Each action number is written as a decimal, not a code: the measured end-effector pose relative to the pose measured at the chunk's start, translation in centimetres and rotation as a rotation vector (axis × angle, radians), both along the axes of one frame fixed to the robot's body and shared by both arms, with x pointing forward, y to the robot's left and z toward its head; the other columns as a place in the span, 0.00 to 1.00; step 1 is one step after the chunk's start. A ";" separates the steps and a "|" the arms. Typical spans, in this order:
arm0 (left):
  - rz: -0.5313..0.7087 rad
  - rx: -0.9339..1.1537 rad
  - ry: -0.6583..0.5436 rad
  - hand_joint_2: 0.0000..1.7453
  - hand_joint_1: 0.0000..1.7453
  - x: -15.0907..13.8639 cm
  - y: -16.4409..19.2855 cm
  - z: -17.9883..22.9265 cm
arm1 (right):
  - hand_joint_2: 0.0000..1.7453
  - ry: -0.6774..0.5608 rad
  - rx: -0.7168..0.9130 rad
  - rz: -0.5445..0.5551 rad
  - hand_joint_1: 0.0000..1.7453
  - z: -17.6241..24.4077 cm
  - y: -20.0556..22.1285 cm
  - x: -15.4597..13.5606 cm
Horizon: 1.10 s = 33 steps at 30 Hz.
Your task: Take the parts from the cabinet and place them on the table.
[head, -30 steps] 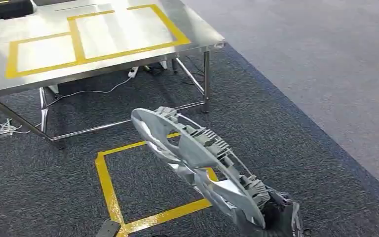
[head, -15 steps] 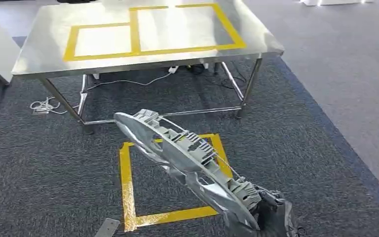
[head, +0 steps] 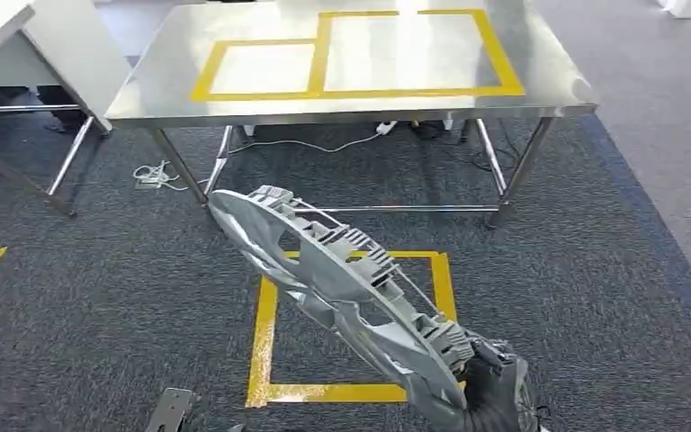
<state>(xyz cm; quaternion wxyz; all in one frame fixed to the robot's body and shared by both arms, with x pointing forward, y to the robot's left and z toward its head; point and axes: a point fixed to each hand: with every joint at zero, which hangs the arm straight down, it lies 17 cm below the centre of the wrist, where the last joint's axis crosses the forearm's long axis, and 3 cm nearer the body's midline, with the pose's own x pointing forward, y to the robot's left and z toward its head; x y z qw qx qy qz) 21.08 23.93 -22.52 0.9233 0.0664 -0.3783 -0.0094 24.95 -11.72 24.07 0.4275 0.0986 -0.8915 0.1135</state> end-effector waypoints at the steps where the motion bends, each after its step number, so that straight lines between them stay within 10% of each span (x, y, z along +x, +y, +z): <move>1: -0.002 0.006 0.021 1.00 0.00 -0.4 0.1 -0.3 | 1.00 -0.003 -0.004 -0.009 1.00 0.0 -0.1 0.1; 10: -0.048 0.052 0.192 1.00 0.00 -5.9 0.3 -2.7 | 1.00 -0.050 -0.026 -0.109 1.00 1.1 -1.2 1.2; 33: -0.070 0.049 0.178 1.00 0.00 -5.4 0.1 -2.5 | 1.00 -0.072 -0.029 -0.116 1.00 1.8 -1.1 1.6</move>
